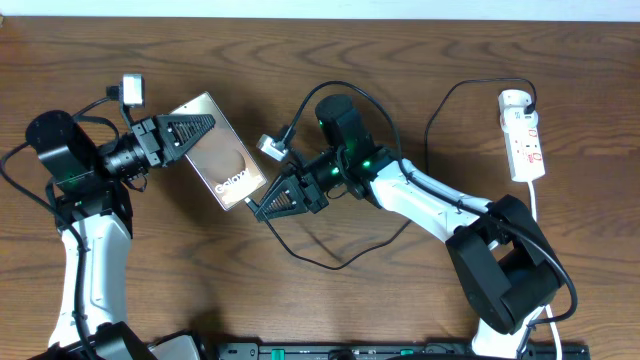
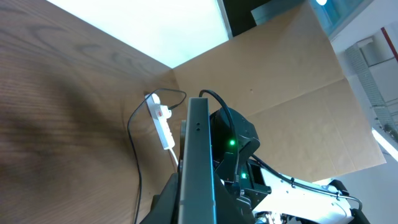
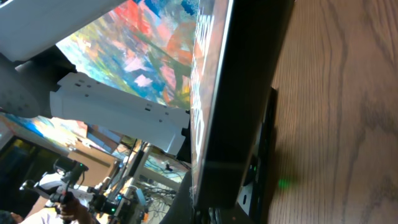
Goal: Plug charger to phone and switch on socket
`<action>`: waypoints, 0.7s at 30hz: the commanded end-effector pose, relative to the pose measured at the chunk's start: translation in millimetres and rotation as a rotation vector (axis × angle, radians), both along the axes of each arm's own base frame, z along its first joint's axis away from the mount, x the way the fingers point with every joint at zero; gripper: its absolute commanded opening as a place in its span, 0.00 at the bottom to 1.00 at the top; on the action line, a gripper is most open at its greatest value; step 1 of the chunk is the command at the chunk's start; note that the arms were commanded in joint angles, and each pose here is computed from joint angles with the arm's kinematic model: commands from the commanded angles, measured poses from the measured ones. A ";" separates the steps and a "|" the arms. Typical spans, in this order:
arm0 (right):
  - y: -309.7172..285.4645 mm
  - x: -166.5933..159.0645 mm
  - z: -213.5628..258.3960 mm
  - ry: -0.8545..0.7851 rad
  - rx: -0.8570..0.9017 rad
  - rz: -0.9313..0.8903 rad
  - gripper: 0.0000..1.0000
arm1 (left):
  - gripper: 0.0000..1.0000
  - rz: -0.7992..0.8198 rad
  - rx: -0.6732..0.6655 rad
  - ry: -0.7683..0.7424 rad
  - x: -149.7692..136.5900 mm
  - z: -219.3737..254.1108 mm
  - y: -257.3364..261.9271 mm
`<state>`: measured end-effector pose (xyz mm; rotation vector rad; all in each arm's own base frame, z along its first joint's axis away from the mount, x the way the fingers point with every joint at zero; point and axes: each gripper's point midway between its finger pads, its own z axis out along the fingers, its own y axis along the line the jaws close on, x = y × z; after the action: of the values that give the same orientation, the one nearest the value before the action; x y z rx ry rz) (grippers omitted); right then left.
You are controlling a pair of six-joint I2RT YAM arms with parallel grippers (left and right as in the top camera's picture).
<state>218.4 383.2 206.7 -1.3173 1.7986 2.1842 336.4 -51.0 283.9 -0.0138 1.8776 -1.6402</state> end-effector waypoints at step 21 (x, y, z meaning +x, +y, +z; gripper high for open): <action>-4.9 5.8 3.5 -0.005 0.008 -0.013 0.01 | 0.07 -0.044 -0.003 -0.013 -7.1 1.2 -3.9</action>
<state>222.5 380.9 206.7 -1.3043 1.8016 2.1785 336.2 -51.1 284.0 0.0052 1.8723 -1.6289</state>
